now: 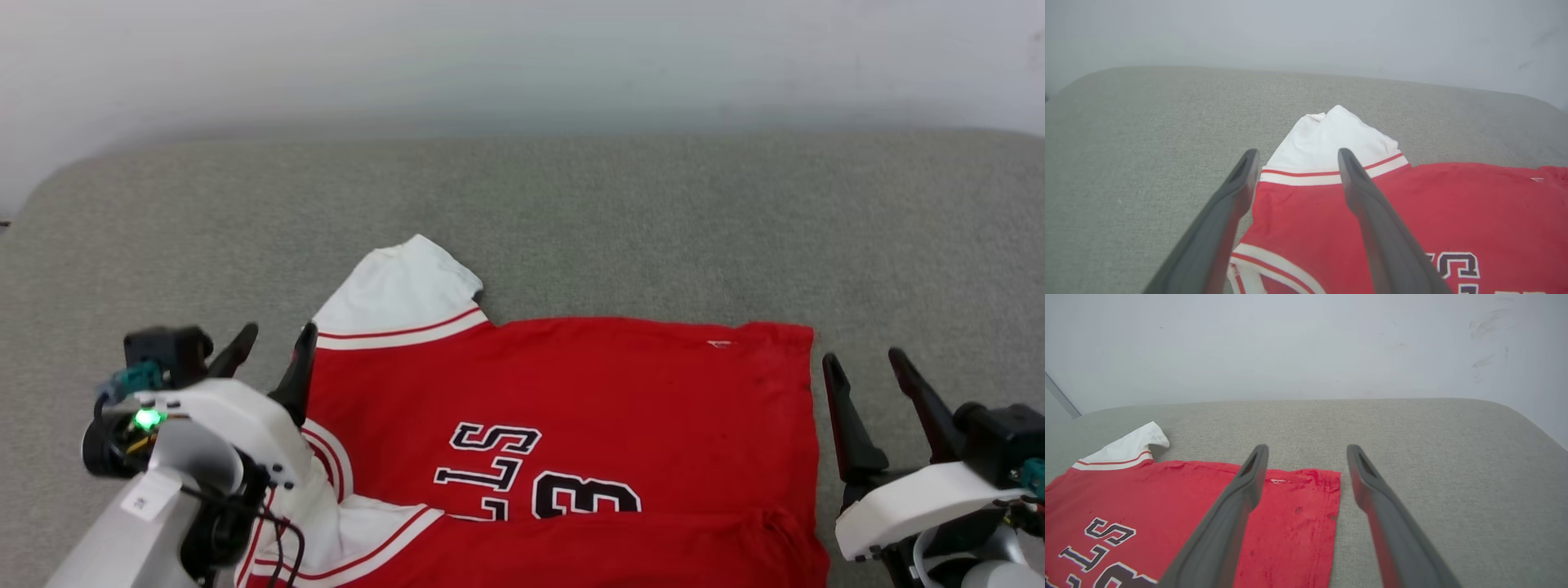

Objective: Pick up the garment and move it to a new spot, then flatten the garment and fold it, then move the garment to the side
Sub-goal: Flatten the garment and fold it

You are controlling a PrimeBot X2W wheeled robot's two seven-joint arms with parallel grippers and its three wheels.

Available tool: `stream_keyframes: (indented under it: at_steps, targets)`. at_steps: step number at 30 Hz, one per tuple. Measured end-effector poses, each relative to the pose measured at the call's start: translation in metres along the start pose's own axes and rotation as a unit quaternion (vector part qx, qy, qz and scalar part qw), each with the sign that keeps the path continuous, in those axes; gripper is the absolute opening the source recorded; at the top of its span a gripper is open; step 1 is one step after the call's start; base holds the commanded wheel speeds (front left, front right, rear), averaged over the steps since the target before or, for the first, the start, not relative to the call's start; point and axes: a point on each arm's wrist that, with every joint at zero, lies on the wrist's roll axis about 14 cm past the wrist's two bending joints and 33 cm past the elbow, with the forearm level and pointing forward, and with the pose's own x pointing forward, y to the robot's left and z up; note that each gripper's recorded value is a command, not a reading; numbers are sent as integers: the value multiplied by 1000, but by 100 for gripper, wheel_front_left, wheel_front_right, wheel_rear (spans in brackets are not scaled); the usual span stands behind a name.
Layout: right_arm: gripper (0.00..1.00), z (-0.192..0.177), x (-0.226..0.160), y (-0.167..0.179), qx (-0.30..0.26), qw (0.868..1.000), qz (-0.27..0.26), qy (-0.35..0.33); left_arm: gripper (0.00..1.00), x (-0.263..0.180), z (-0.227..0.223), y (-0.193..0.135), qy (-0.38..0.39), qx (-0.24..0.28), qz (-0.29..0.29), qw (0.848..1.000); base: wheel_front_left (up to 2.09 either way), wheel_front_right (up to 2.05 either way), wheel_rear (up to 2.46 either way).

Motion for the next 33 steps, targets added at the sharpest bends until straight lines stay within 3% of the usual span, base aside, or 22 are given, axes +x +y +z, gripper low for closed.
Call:
stream_keyframes:
  at_steps: [9, 17, 24, 31, 32, 33]
  targets:
    - [100, 7, 25, -12, -8, 1000, -17, -15, 100, 78, 16, -10, 25, 29, -56, 998, 0, 0, 0]
    - [100, -6, 38, -30, 3, 999, -38, -7, 100, 136, -12, -20, 160, 53, -115, 979, 0, 0, 0]
    - [100, -29, 36, -47, 22, 998, -63, 18, 100, 163, -46, -11, 303, 65, -120, 943, 0, 0, 0]
    - [100, -52, 27, -64, 38, 994, -92, 43, 100, 164, -85, -13, 432, 70, -134, 889, 0, 0, 0]
    - [100, -54, 25, -65, 41, 994, -95, 45, 85, 163, -88, -13, 445, 70, -136, 882, 0, 0, 0]
    - [100, -56, 24, -67, 42, 993, -99, 46, 43, 162, -90, -13, 455, 69, -136, 877, 0, 0, 0]
